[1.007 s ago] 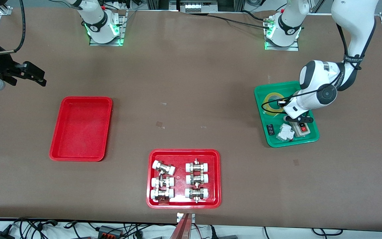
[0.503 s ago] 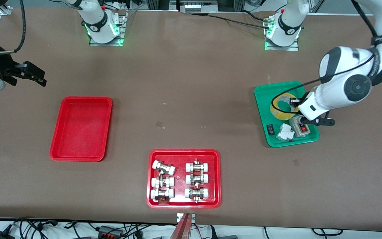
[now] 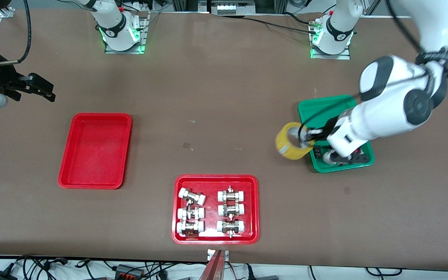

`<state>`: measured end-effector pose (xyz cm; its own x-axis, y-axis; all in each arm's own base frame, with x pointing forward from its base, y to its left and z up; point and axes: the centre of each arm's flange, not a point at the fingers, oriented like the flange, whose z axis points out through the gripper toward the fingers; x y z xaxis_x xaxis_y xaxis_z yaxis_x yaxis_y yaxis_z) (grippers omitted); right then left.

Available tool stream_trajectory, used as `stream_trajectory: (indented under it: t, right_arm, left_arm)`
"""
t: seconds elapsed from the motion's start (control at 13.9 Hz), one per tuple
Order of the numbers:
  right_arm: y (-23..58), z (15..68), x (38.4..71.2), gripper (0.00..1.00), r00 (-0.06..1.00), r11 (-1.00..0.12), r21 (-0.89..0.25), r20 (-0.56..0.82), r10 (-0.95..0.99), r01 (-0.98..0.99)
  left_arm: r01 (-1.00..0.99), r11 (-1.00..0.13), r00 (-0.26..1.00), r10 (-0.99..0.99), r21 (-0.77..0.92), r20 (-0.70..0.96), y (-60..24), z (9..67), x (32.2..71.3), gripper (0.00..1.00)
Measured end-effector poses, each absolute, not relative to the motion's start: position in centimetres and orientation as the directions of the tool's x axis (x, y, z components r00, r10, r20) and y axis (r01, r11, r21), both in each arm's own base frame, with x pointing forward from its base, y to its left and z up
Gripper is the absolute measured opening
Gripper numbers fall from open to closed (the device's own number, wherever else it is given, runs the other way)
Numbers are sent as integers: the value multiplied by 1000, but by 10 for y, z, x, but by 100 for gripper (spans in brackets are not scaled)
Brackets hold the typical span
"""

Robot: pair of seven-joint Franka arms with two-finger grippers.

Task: Left arm passes tape to right arm into tray
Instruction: 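Carry the tape toward the middle while the right gripper reaches toward it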

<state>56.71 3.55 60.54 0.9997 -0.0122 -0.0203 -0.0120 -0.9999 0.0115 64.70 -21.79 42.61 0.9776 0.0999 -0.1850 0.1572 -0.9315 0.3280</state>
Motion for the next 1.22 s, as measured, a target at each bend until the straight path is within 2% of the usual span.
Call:
stream_trajectory:
  t: [0.14, 0.29, 0.5, 0.65, 0.86, 1.08, 1.22]
  right_arm:
    - [35, 588, 569, 100, 997, -1000, 14, -81, -13, -12]
    - [38, 569, 572, 100, 989, -1000, -21, -148, -5, -9]
    - [45, 546, 580, 100, 979, -978, -206, -192, 76, 36]
    - [41, 531, 588, 100, 974, -937, -347, -196, 112, 38]
    - [46, 516, 602, 100, 977, -853, -522, -185, 106, -6]
    - [71, 490, 624, 100, 985, -771, -637, -142, 99, -14]
    - [100, 467, 640, 100, 991, -742, -670, -91, 101, 14]
  left_arm:
    - [317, -866, 937, 224, 386, -268, -259, 407, 661, 21]
    - [474, -739, 871, 317, 479, -374, -284, 393, 672, 21]
    - [553, -623, 833, 404, 553, -379, -325, 382, 675, 21]
    - [626, -572, 779, 445, 530, -440, -356, 370, 665, 21]
    - [776, -425, 630, 546, 465, -552, -393, 370, 652, 21]
    - [877, -266, 471, 633, 399, -614, -418, 373, 643, 21]
    - [893, -240, 440, 645, 381, -625, -421, 369, 643, 21]
